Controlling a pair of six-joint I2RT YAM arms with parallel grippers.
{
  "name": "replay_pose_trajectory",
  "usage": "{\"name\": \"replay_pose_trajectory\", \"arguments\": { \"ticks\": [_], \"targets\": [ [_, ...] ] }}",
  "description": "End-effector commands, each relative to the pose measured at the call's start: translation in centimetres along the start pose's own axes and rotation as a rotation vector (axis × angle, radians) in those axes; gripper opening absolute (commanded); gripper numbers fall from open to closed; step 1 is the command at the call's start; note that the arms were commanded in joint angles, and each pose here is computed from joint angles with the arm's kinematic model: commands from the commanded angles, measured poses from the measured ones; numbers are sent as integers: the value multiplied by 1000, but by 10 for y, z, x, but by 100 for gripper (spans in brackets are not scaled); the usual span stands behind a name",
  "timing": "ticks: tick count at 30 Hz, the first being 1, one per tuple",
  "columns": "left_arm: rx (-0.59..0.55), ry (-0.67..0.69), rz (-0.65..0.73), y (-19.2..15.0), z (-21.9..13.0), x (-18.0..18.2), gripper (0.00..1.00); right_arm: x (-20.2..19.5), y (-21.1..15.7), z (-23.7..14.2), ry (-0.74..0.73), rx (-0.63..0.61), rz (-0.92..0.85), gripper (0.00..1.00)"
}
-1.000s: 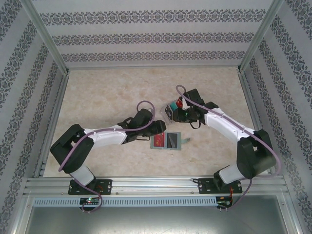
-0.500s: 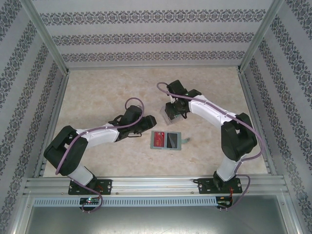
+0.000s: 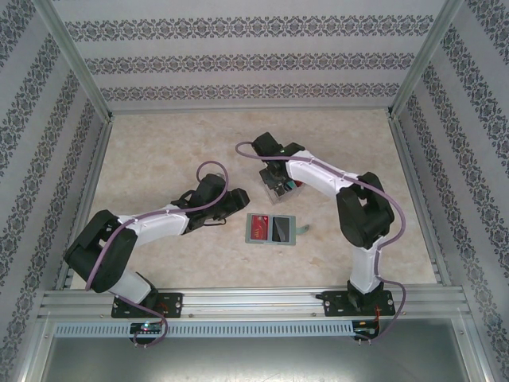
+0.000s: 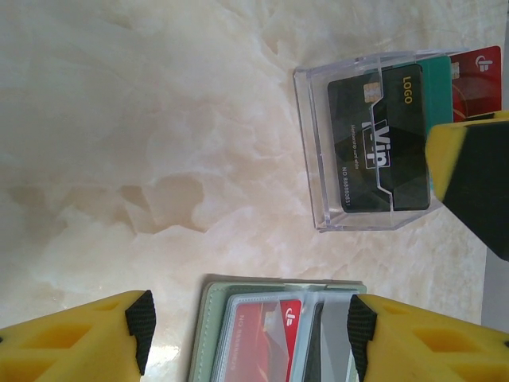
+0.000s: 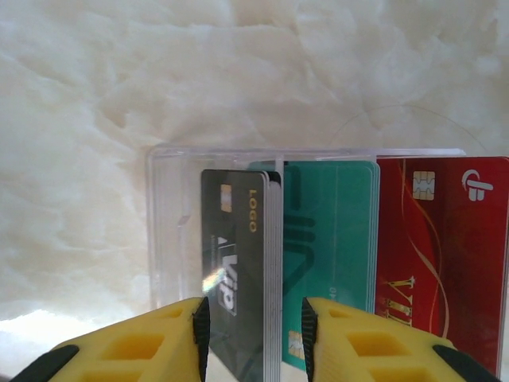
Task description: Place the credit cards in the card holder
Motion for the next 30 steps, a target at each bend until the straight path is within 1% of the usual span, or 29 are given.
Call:
{"name": "replay_pose_trajectory", "arguments": {
  "ticks": [1, 5, 8, 13, 15, 21, 26, 30],
  "targets": [
    [-16, 1, -18, 5, -3, 0, 67, -5, -2, 7, -91, 22, -43, 37],
    [-15, 0, -18, 5, -4, 0, 67, -1, -6, 18, -95, 45, -54, 38],
    [-14, -2, -22, 5, -4, 0, 67, -3, -7, 25, -145, 57, -76, 38],
    [-10, -2, -22, 4, -4, 0, 67, -13, 0, 18, -261, 17, -104, 39],
    [-10, -3, -21, 5, -4, 0, 67, -16, 3, 14, -275, -1, -101, 39],
    [-1, -7, -22, 4, -2, -2, 67, -16, 5, 8, -251, -16, -89, 33],
    [4, -11, -26, 3, -1, -3, 67, -20, 5, 7, -267, -19, -89, 30],
    [4, -14, -27, 4, 0, -3, 67, -19, 4, 6, -253, -24, -87, 24]
  ]
}}
Point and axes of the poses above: each hand's point on the last joint's axis, 136 mm out from that joint toward the fingers, its own z axis out along the fingers, its own x axis along the line the jaws close on, y = z × x, the point moved 1 cm from there along -z, back along the fingers, and after that the axes turned 1 degree about z, right-handed, at the moved point
